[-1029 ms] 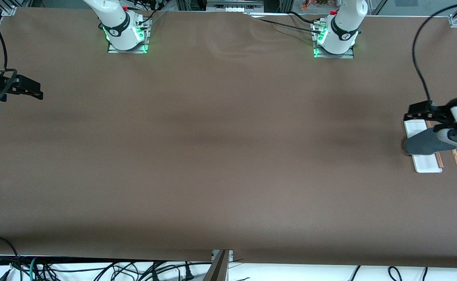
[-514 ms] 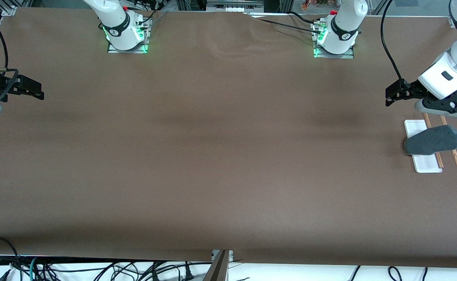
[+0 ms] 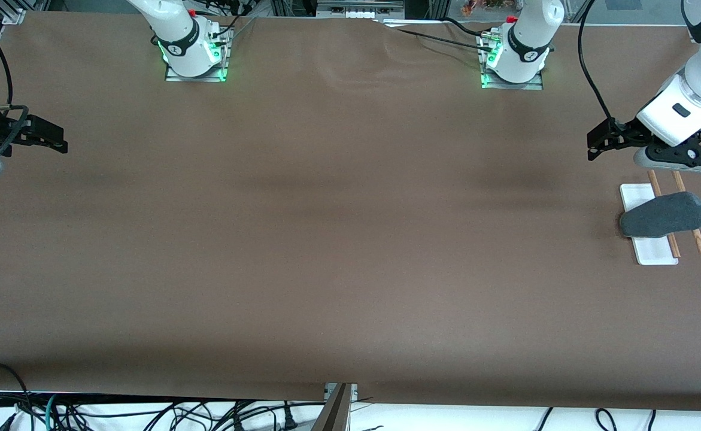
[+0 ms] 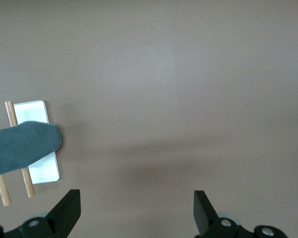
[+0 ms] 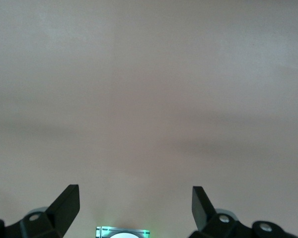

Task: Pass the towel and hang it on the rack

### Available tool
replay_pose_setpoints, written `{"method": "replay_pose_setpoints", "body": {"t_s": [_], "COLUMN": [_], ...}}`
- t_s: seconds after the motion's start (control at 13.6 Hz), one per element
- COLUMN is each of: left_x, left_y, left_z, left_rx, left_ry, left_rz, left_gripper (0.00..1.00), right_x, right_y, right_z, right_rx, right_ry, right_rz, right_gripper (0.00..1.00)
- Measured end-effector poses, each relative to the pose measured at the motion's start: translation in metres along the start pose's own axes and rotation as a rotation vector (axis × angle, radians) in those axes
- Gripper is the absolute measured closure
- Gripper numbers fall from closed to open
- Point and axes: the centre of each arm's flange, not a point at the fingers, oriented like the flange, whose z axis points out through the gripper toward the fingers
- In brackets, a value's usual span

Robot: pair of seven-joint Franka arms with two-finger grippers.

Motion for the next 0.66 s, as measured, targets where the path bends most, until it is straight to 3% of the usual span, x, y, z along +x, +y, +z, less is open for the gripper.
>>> {"method": "replay_pose_setpoints", "body": {"t_s": [0.66], "left_x": [0.007], "left_y": [0.0], "left_z": [0.001], "left_rx": [-0.052], "left_ry": [-0.015], "left_rz": [-0.027], "left_gripper": [0.0], "right_x": [0.002], "right_y": [-0.012], "right_z": [-0.001], "right_rx": [-0.003], "right_ry": [0.01], "right_rz": [-0.022], "right_gripper": [0.0]}}
